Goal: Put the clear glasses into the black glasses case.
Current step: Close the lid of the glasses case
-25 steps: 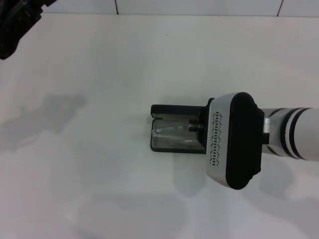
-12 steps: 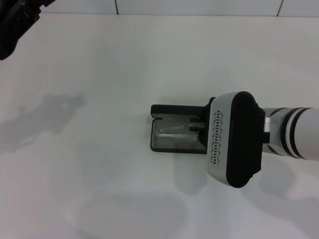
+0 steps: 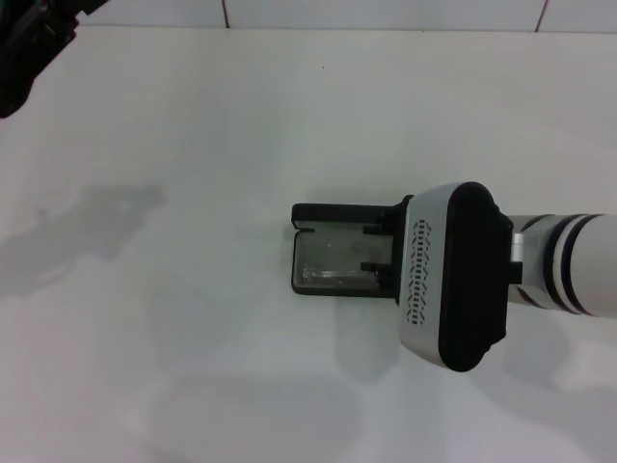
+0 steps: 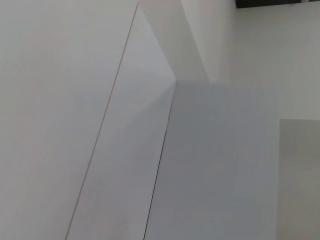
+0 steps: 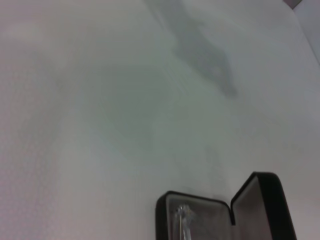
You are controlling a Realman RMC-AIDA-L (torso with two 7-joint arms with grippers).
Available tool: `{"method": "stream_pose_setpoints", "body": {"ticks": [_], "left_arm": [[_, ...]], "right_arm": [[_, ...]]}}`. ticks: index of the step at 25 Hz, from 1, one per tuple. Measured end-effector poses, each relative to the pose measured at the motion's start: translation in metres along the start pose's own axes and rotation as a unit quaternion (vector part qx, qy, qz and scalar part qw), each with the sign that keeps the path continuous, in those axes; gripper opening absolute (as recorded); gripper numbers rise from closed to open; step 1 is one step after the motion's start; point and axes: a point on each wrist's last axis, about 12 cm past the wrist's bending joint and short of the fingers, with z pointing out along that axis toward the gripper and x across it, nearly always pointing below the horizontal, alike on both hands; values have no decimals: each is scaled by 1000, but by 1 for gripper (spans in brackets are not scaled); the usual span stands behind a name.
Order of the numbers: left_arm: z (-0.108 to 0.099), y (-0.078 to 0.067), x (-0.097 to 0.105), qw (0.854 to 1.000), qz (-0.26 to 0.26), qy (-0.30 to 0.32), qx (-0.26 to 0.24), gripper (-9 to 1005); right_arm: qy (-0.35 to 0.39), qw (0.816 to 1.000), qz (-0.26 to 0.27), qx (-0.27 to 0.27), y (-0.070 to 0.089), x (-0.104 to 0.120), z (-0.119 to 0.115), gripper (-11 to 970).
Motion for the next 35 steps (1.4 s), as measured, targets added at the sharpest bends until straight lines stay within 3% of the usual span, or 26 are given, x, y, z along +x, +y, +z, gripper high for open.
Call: {"method": "stream_pose_setpoints", "body": {"ticks": [8, 9, 13, 17, 21, 25, 30, 32, 33, 35], "left_arm": [[-2, -3, -2, 1000, 4, 7, 11, 144], [-1, -2, -4, 1000, 7, 10, 15, 144], [11, 0, -7, 999, 17, 31, 36, 146], [26, 6, -7, 997, 16, 55, 55, 148], [51, 15, 0, 992, 3, 102, 73, 149], [87, 25, 20, 982, -12, 172, 78, 151], [112, 32, 54, 964, -22, 259, 56, 153], [116, 33, 61, 960, -25, 274, 53, 230], [127, 35, 78, 951, -33, 302, 51, 269], [132, 37, 87, 946, -30, 319, 44, 266]], "right_arm": [[-64, 994, 84, -29, -9, -6, -26, 331], [-109, 983, 129, -67, -16, -1, -44, 331], [-211, 950, 201, -108, -32, 21, -89, 329], [-257, 930, 234, -123, -39, 54, -128, 327], [-293, 909, 272, -123, -31, 94, -166, 326], [-269, 899, 341, -55, -11, 148, -202, 327], [-249, 887, 388, -31, 9, 174, -215, 333], [-254, 876, 409, -19, 18, 184, -219, 335], [-257, 871, 418, -12, 22, 189, -221, 336], [-264, 863, 431, -5, 30, 197, -223, 338]]}}
